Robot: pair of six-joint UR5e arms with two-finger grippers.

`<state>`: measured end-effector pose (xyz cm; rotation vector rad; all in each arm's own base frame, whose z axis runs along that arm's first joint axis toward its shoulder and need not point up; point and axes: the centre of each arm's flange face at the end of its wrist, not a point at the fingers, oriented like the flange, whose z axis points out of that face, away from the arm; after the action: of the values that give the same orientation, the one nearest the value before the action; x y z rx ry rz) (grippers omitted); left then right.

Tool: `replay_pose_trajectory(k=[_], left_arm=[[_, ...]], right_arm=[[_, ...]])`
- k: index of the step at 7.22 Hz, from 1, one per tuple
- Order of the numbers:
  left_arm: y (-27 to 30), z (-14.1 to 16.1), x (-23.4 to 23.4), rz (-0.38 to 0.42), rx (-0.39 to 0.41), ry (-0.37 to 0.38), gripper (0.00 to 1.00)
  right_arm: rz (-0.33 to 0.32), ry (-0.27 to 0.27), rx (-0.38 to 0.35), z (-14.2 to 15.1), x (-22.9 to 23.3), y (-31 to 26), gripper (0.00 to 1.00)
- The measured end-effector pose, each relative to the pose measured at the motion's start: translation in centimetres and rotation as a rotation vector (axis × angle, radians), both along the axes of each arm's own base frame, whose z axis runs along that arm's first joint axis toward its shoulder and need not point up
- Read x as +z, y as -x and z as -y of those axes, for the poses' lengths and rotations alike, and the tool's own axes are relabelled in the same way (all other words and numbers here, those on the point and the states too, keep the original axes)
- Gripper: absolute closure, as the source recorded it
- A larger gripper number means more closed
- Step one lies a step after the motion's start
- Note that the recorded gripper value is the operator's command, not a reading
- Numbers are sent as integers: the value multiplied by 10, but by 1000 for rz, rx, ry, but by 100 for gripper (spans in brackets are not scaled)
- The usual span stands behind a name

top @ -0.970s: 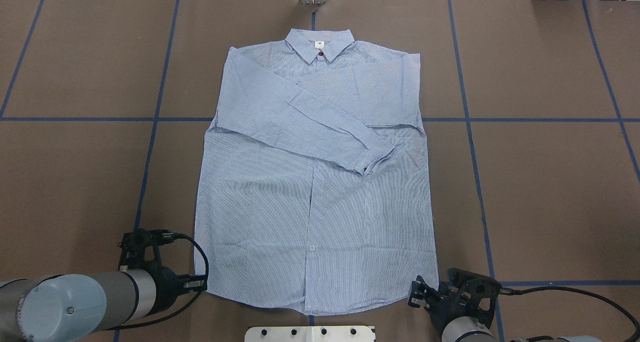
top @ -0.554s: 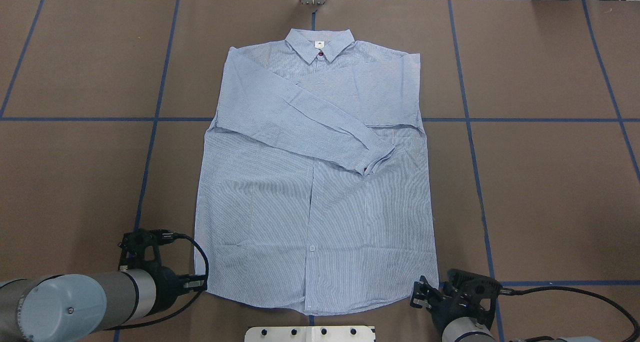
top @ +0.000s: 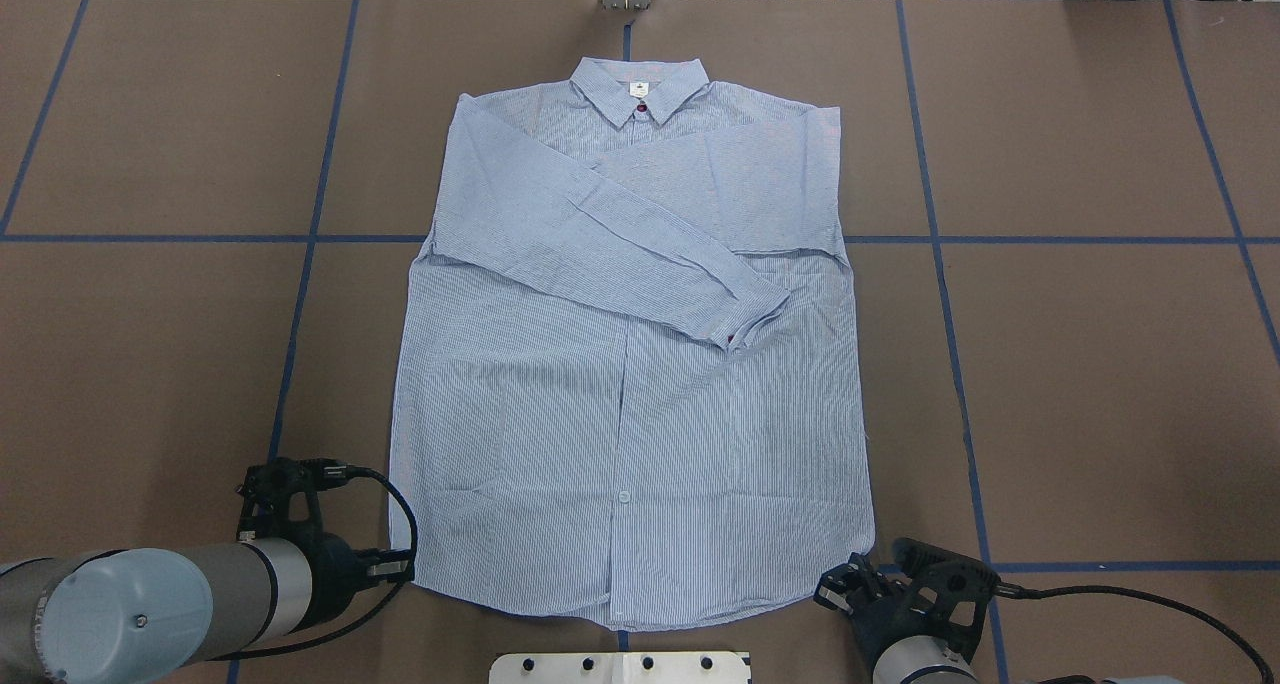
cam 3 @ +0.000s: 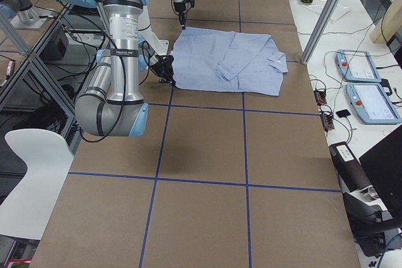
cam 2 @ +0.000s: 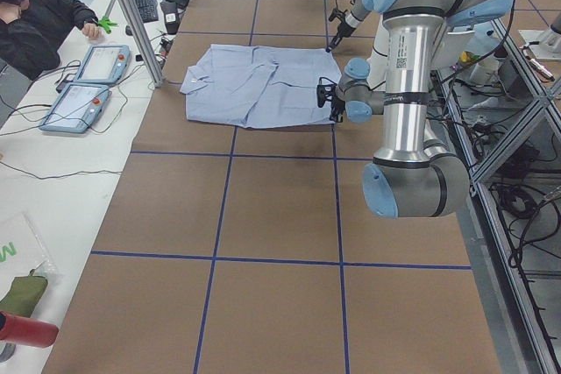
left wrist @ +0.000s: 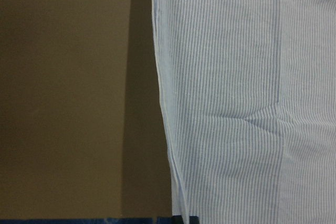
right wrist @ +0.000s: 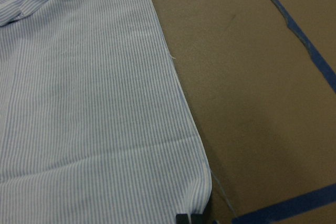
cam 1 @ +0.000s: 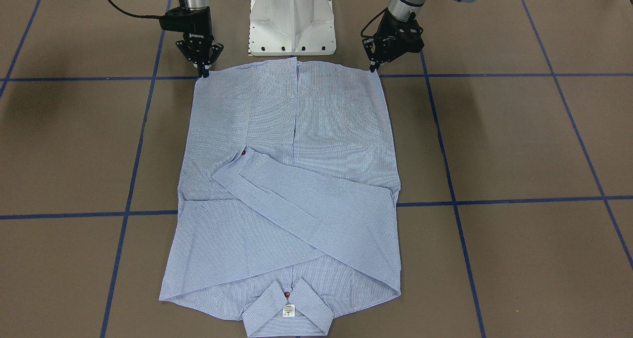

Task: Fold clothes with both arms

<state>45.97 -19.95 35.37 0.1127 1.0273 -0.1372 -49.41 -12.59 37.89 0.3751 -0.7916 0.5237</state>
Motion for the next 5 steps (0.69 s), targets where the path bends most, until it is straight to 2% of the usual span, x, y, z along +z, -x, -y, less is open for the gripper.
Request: replay_pose_trajectory(k=[2, 3, 5], left_arm=[[8, -1, -12, -24, 2, -1, 100], [20, -2, -29, -58, 14, 3, 100], [77, -12, -96, -115, 82, 35, 100]], right_arm=[[46, 10, 15, 5, -22, -9, 100], [75, 19, 17, 11, -47, -27, 100], [139, 79, -6, 24, -123, -99, 100]])
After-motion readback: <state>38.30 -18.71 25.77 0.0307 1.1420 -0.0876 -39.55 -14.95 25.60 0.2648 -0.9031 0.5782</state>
